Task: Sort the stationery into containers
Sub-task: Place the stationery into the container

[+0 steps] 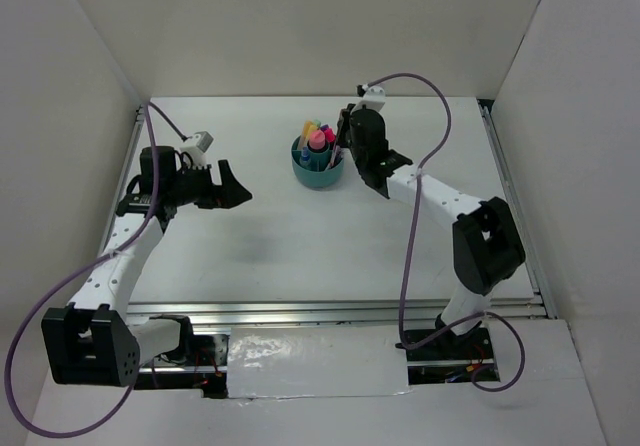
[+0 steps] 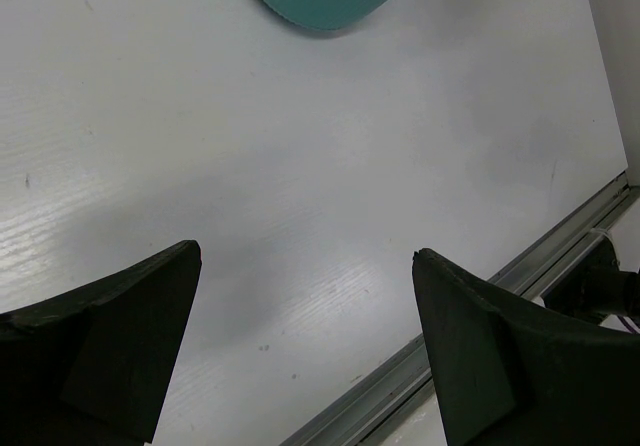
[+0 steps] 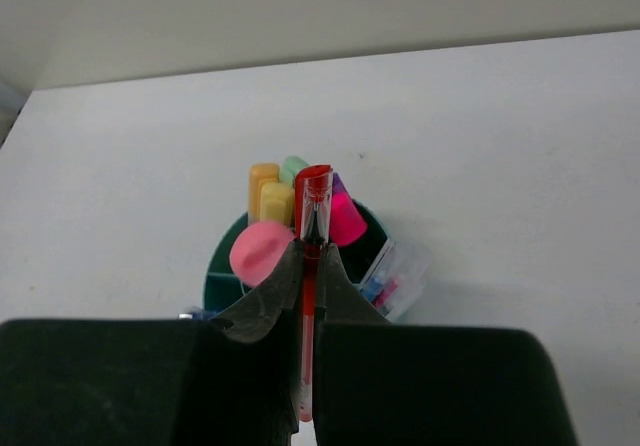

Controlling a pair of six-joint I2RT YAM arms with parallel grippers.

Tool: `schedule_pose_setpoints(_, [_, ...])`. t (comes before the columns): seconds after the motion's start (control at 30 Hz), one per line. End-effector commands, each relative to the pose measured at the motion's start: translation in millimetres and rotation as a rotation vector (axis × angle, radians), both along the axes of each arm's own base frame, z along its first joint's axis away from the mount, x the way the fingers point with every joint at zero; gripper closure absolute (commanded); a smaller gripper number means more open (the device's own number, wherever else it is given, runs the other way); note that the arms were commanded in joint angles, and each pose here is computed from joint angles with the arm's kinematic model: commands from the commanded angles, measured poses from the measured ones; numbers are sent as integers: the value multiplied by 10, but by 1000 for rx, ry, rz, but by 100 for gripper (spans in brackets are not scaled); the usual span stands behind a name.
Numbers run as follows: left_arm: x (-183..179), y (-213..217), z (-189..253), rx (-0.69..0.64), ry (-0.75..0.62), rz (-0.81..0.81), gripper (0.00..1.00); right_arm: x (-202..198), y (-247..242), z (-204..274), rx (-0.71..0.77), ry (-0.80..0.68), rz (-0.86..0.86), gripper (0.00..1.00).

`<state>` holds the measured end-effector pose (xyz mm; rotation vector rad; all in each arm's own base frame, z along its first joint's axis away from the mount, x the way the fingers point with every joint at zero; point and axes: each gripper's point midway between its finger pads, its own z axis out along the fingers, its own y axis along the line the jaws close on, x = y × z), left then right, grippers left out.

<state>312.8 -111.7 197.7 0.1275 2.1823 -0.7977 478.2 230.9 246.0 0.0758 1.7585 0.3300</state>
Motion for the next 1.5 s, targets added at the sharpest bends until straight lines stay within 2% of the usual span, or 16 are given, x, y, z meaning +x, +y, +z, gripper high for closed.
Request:
schedule_pose_setpoints(0.0, [55,97,102,12,-56,4,1,216,-89,572,132,-125,-136,100])
schedule_pose_setpoints(0.17, [67,128,58,7,-41,12,1,296,-155,272,110,-98,-260,100])
schedule_pose_setpoints(0.3, [78,121,31,-3,-34,14,1,304,-266,70,64,-91,-458,100])
schedule_pose_setpoints(0.47, [94,135,14,-4,-25,17,1,259,-145,-52,100,-39,-425,100])
schedule_pose_setpoints(0.77, [96,143,-24,-3,-18,17,1,289,-88,-270,50,-30,-423,100])
schedule_pose_setpoints(1.0, [106,144,-78,-9,-4,17,1,266,-37,-405,30,-43,-442,95])
schedule_pose_setpoints(1.1, [108,147,-99,-7,1,17,1,246,48,-436,24,-29,-404,84])
schedule_pose_setpoints(1.2, [109,143,-118,-11,8,18,1,216,176,-414,21,-3,-320,58])
schedule_pose_setpoints(1.23, [110,141,-115,-13,8,18,1,207,220,-367,27,-1,-296,45])
schedule_pose_setpoints(1.27, [110,136,-110,-17,8,17,1,184,244,-303,32,2,-274,39])
schedule_pose_setpoints(1.33, [120,134,-78,-19,0,16,1,135,314,-242,33,32,-222,28])
schedule_pose_setpoints(1.47, [138,142,14,-13,-19,18,1,-67,288,161,53,25,-147,20])
